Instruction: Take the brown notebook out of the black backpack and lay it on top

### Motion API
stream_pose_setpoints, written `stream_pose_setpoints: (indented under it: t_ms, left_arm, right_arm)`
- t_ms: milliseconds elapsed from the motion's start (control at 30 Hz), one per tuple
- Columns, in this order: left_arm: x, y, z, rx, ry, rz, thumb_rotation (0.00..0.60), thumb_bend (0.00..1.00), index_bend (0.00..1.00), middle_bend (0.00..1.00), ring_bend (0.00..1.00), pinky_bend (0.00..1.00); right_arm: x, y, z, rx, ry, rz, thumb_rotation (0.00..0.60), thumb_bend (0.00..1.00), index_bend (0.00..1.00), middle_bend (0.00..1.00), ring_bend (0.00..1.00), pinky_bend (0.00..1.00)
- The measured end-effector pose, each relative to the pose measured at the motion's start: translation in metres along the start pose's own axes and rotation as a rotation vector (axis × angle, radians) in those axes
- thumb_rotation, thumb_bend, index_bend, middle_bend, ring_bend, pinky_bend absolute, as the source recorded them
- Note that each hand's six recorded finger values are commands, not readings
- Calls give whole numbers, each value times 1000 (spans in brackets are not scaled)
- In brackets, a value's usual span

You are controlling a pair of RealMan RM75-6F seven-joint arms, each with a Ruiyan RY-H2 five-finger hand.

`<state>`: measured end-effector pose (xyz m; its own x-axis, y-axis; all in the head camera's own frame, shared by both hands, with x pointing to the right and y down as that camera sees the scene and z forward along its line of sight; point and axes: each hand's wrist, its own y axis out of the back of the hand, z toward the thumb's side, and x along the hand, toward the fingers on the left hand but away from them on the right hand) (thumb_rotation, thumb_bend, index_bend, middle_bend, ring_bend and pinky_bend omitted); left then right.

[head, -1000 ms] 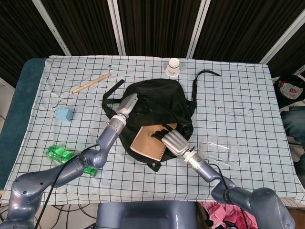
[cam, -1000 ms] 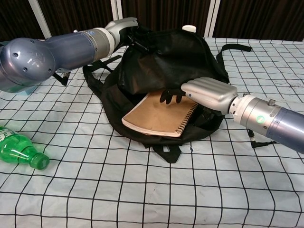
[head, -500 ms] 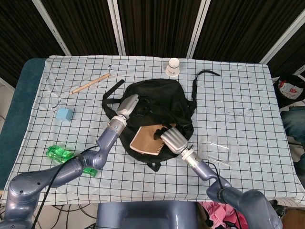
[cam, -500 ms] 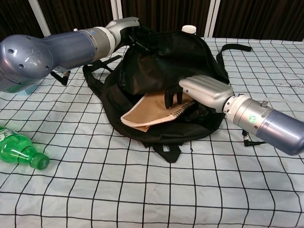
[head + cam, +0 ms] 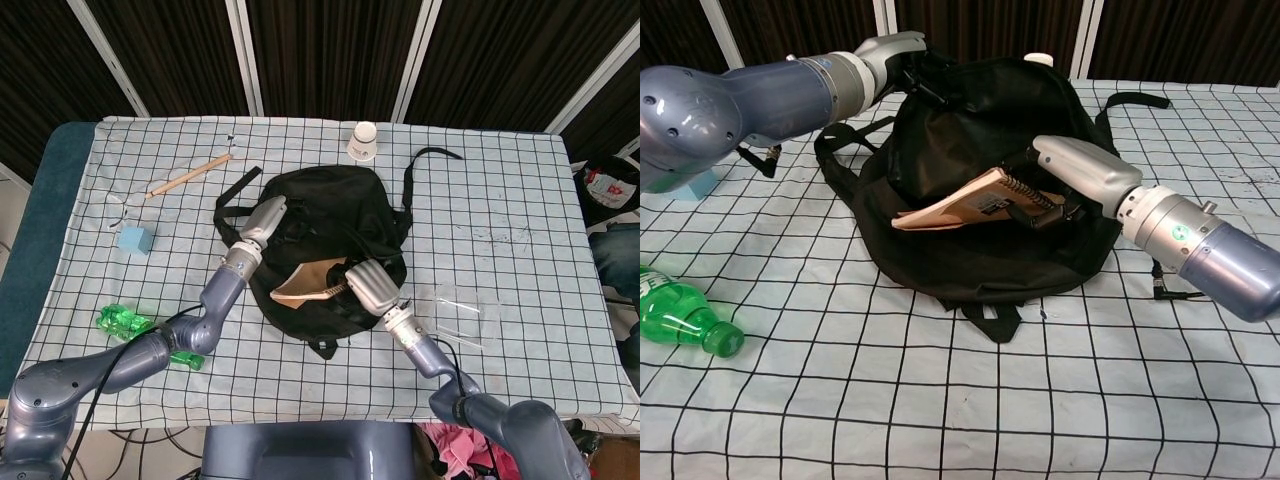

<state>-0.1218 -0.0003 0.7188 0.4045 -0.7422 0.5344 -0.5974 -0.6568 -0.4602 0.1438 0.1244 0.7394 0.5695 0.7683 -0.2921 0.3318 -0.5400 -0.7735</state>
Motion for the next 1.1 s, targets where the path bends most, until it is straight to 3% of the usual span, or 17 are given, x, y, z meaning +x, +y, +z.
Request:
stream_pose_setpoints:
  t_ms: [433,933,1100]
  left_arm:
    - [-1,7,-3,-19,-3,23,600,503,589,599,289,111]
    - [0,-10,-4,-7,-6,-8,600,502,588,599,289,111]
    - [0,-13,-3,0,-9,-10,600,502,587,598,288,111]
  right_arm:
    - [32,43,-6,-71,23,-162,600,500,795,657,588,316]
    - [103,116,-16,-162,13,-418,600,501,795,657,588,335]
    - [114,139,-9,-245,24,-489,600,501,795,657,589,335]
